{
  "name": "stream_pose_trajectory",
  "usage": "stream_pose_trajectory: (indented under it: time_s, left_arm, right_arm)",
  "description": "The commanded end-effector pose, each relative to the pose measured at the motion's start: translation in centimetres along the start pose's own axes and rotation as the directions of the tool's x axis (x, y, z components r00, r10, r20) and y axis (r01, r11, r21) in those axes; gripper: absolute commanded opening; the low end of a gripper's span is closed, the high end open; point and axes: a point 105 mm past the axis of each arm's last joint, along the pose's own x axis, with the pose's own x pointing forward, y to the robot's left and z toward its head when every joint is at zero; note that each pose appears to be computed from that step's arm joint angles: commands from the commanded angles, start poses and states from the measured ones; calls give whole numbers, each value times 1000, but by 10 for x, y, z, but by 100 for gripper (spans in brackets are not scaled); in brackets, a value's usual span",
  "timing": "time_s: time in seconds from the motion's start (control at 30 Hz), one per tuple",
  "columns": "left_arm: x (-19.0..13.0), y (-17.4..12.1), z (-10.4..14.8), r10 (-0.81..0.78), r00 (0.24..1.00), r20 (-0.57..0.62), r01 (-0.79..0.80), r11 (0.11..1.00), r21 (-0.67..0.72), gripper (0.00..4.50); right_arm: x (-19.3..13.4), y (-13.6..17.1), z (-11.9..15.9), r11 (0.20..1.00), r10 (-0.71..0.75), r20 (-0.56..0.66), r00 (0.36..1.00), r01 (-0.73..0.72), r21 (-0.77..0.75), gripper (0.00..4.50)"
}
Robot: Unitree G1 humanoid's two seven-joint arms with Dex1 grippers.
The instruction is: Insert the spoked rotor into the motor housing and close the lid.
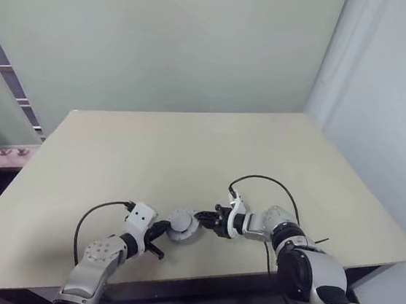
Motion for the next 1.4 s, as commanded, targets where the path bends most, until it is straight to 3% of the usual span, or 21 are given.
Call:
stream_pose_trajectory:
  time_s: [0.03,0.3,0.73,1.0,1.17,1.4]
  left_arm:
    - [5,-9,10,-37,999,37,36,999,12,0]
    - [-15,18,35,37,987,158,-17,992,-127,0]
    - [-81,35,26,51,986,157,9,933,-361,450]
    - [-88,29,22,102,966,237,56,814,-579,450]
    - [-85,23,14,112,959,262,120,673,-730,450]
    - [-76,22,18,180,931,318,180,531,-828,450]
  right_arm:
    - [3,-2,-5,999,-31,-29,999,30,-15,132]
    - [4,-3,-7,999,-8,-11,1000,8,33,132]
    - [4,2,-6,983,82,58,995,-90,159,132]
    - [5,19,-2,944,210,125,970,-234,232,132]
    - [6,35,3,913,296,161,942,-328,243,130]
    - [6,51,5,903,354,147,924,-378,206,130]
